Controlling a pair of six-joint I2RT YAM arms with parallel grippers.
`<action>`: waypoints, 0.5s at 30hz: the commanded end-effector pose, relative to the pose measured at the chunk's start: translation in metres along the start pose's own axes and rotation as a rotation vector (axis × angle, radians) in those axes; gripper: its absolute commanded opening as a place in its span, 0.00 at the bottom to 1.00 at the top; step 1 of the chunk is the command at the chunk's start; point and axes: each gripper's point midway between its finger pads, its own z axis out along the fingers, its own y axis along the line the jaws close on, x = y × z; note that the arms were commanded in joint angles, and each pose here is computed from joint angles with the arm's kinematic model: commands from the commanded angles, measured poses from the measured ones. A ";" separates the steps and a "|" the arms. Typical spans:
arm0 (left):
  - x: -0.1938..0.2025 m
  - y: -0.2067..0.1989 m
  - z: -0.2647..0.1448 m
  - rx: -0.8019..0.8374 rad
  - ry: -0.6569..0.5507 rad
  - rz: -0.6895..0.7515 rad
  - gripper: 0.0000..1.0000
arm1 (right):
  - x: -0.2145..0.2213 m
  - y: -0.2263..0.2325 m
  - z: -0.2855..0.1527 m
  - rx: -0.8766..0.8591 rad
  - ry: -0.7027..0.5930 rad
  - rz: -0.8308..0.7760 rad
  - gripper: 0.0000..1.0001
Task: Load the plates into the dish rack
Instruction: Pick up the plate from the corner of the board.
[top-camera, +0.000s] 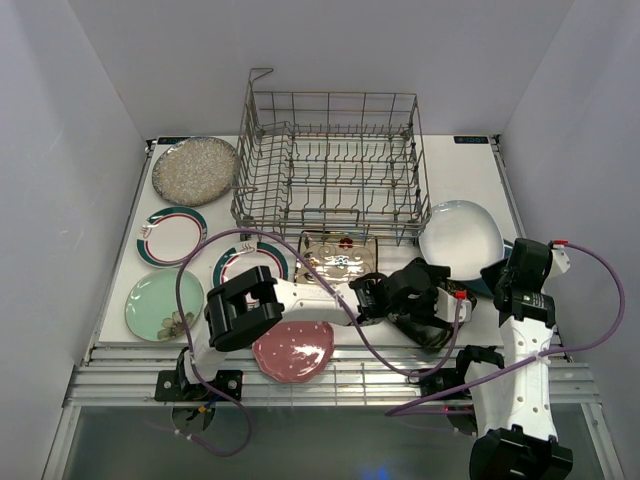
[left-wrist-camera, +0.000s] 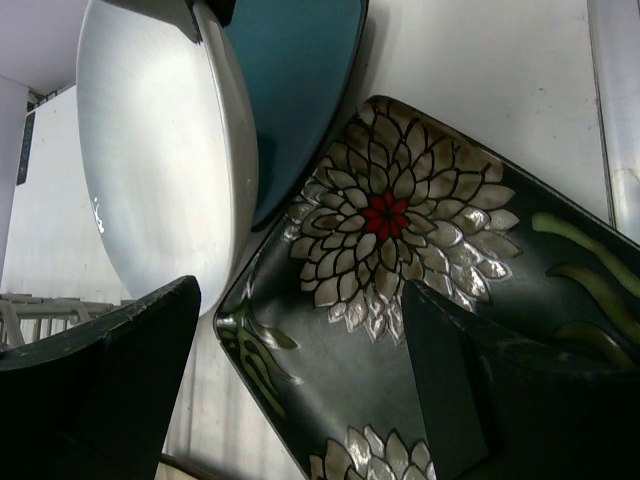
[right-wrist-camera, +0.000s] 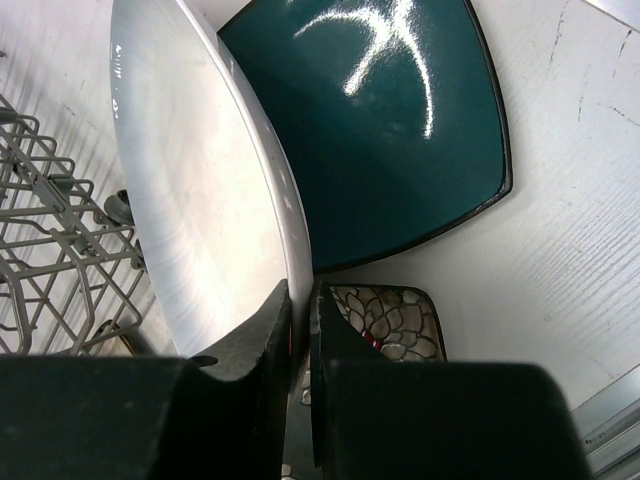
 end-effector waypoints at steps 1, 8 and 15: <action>-0.036 0.019 0.004 -0.037 -0.086 0.009 0.91 | -0.054 0.071 -0.035 -0.292 -0.159 0.062 0.08; -0.025 0.019 0.024 -0.056 -0.063 0.048 0.90 | -0.053 0.072 -0.037 -0.302 -0.157 0.043 0.08; -0.030 0.038 0.032 -0.132 -0.085 0.075 0.86 | -0.049 0.070 -0.035 -0.305 -0.149 0.031 0.08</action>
